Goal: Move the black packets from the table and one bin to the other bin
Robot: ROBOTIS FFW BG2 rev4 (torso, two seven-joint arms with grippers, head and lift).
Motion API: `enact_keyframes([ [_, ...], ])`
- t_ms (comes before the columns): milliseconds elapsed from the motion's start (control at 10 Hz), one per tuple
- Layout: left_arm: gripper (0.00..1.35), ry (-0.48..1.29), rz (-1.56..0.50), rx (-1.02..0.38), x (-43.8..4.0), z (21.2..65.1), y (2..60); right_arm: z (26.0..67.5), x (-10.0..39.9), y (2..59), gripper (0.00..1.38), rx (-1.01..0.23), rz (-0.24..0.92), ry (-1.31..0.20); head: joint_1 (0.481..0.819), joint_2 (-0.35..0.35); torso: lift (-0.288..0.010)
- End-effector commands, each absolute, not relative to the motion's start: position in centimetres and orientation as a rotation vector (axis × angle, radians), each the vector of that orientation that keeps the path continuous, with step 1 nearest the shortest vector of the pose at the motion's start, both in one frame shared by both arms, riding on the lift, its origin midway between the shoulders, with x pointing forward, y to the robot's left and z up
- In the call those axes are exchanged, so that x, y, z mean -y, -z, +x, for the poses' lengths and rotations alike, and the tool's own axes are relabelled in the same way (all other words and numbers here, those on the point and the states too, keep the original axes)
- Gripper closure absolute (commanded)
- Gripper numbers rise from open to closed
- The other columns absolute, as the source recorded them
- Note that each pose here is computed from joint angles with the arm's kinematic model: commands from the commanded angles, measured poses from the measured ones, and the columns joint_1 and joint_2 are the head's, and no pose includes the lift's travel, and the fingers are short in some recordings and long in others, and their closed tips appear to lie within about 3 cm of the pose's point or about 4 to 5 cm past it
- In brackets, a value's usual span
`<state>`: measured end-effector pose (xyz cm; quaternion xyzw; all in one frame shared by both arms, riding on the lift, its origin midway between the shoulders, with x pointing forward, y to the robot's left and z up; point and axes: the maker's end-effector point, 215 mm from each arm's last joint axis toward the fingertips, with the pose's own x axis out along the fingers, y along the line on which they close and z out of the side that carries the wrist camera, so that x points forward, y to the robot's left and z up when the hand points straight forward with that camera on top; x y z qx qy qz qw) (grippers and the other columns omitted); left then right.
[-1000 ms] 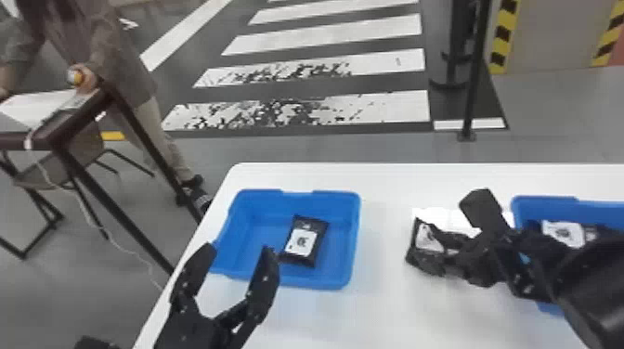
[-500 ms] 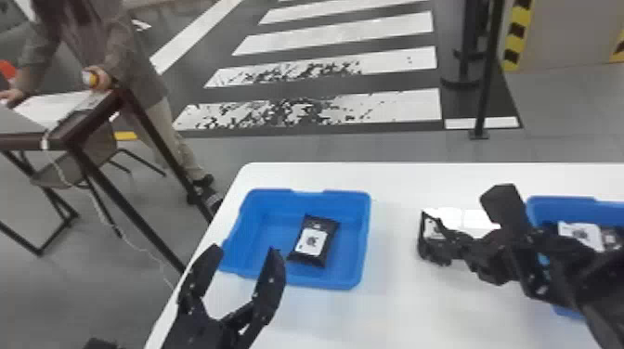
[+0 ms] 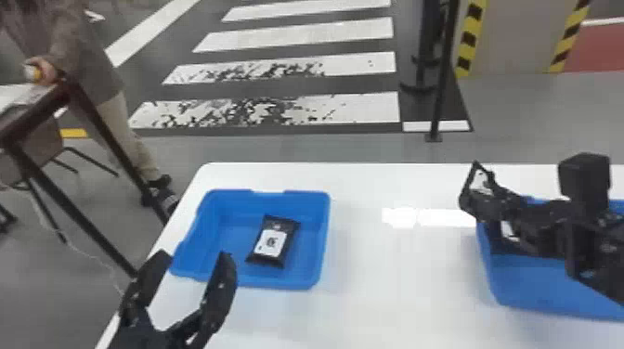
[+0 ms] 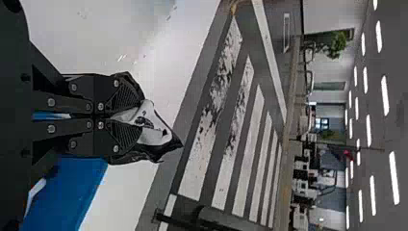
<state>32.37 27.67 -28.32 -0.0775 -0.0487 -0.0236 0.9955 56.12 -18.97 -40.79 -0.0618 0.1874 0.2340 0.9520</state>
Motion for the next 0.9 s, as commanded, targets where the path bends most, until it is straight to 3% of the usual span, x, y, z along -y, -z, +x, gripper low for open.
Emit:
enact_keyframes([
  [0, 0.18, 0.042, -0.162, 0.1, -27.7, 32.2, 28.3, 53.8, 23.7, 41.4, 1.27, -0.414, -0.111, -0.392, 0.695, 0.114, -0.11],
  [300, 0.18, 0.047, -0.189, 0.094, -27.3, 32.3, 28.5, 50.9, 28.6, 42.0, 1.25, -0.446, -0.104, -0.308, 0.695, 0.022, -0.11],
  [400, 0.18, 0.053, -0.197, 0.089, -26.9, 32.5, 28.7, 50.3, 29.8, 42.3, 0.91, -0.454, -0.111, -0.291, 0.695, -0.004, -0.11],
  [500, 0.18, 0.063, -0.199, 0.079, -26.4, 33.1, 28.9, 50.1, 30.9, 41.9, 0.38, -0.436, -0.127, -0.302, 0.695, -0.024, -0.11],
  [600, 0.18, 0.089, -0.183, 0.038, -25.7, 34.2, 29.9, 48.9, 31.6, 41.5, 0.04, -0.411, -0.128, -0.312, 0.695, -0.035, -0.11],
  [800, 0.17, 0.124, -0.138, -0.002, -25.4, 35.9, 31.0, 46.1, 33.1, 38.5, 0.16, -0.325, -0.165, -0.268, 0.695, -0.082, -0.11],
])
